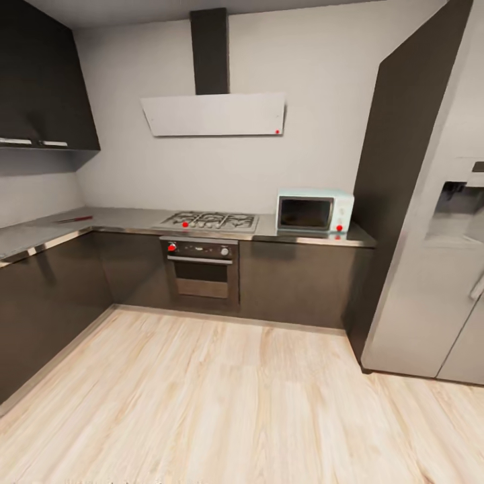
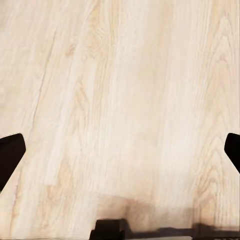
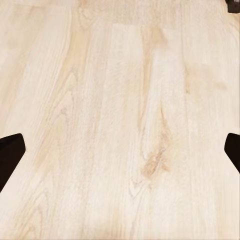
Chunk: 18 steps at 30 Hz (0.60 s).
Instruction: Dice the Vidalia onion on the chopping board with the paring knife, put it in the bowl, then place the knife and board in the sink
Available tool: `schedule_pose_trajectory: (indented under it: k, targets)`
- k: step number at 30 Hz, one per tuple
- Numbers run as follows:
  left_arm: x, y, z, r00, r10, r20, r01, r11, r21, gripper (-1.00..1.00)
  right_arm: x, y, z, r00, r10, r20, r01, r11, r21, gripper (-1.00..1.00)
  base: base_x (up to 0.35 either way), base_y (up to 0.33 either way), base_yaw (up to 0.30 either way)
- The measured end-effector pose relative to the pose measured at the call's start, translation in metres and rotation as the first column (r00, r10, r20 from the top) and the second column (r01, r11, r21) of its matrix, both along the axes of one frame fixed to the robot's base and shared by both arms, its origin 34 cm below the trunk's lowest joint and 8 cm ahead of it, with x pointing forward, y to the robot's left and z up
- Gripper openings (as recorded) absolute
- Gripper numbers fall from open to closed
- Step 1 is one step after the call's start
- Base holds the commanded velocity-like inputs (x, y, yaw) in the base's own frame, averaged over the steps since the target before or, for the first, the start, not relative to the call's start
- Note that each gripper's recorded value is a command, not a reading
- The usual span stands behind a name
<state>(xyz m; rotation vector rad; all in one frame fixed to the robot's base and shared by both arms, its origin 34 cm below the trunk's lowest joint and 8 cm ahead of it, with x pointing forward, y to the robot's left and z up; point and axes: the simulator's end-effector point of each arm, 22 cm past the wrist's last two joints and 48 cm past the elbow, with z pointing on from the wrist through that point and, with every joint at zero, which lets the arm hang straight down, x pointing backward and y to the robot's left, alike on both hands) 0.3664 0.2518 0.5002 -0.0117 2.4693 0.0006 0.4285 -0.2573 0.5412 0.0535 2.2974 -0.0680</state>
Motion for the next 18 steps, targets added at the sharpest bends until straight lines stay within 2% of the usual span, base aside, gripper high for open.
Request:
schedule_pose_trajectory:
  k: [18]
  targets:
    - [-0.0061, 0.0004, -0.0032, 1.0, 0.002, -0.015, -0.002, 1.0, 0.0, 1.0, 0.0, 0.0011, 0.0, 1.0, 0.0, 0.0, 0.0, 1.0, 0.001, 1.0, 0.0, 0.0, 0.266]
